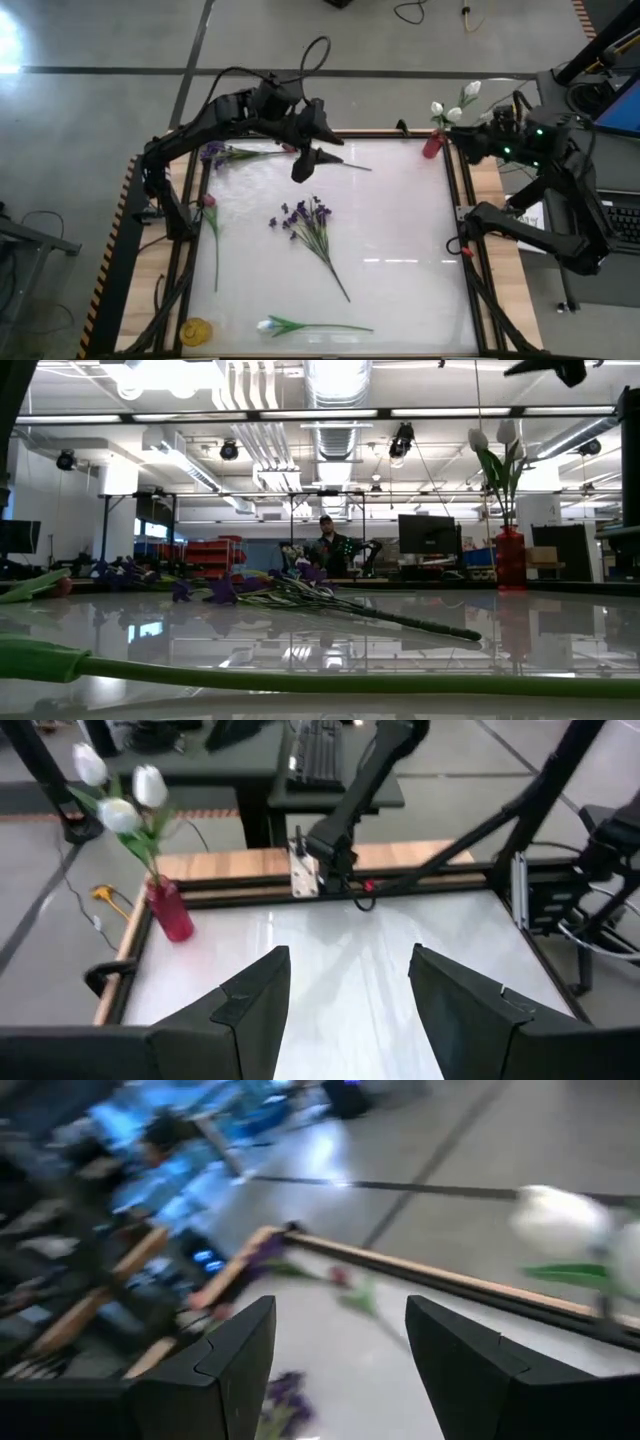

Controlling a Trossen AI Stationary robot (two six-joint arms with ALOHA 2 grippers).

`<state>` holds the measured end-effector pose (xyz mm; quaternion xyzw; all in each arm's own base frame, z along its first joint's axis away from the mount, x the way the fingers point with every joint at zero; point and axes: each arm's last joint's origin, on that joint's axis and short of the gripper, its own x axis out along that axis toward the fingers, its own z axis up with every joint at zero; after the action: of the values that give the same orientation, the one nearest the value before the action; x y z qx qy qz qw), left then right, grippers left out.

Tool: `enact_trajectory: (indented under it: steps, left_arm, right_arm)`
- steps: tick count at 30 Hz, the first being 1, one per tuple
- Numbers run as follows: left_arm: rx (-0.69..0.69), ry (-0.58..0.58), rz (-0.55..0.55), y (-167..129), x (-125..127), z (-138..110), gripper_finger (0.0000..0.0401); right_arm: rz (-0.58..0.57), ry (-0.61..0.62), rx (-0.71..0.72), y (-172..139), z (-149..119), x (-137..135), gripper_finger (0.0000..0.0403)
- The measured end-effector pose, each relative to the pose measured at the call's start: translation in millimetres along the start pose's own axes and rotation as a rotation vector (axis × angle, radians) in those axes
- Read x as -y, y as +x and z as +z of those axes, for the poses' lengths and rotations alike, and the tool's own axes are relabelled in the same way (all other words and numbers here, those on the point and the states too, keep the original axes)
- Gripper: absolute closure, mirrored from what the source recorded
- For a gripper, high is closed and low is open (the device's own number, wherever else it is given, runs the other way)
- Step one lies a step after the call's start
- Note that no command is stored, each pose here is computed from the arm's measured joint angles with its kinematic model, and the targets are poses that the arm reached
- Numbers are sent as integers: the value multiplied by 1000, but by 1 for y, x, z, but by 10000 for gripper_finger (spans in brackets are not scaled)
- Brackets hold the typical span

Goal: Sort flowers into vase by color
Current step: Put the white tulip into the red flower vase

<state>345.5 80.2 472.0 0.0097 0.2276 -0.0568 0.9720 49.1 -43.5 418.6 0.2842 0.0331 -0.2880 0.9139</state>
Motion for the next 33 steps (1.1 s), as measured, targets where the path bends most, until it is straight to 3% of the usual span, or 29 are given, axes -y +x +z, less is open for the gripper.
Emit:
enact_trajectory:
  steps: [7, 14, 20, 26, 33]
  left_arm:
    - [-105, -67, -60, 18, 17, -18, 207]
    - [-250, -159, -105, 21, 42, -53, 207]
    - [-344, -229, -42, -2, 54, -93, 207]
    - [-429, -289, -51, -20, 69, -136, 207]
    - [-352, -326, -144, -30, 109, -161, 207]
  right_arm:
    - [203, -59, 29, -2, -5, -4, 187]
    - [308, -28, 45, 15, -17, 2, 187]
    - [371, 23, -32, 60, -30, 8, 187]
    - [377, 61, -47, 106, -38, 2, 187]
    - [389, 44, -169, 141, -53, -35, 187]
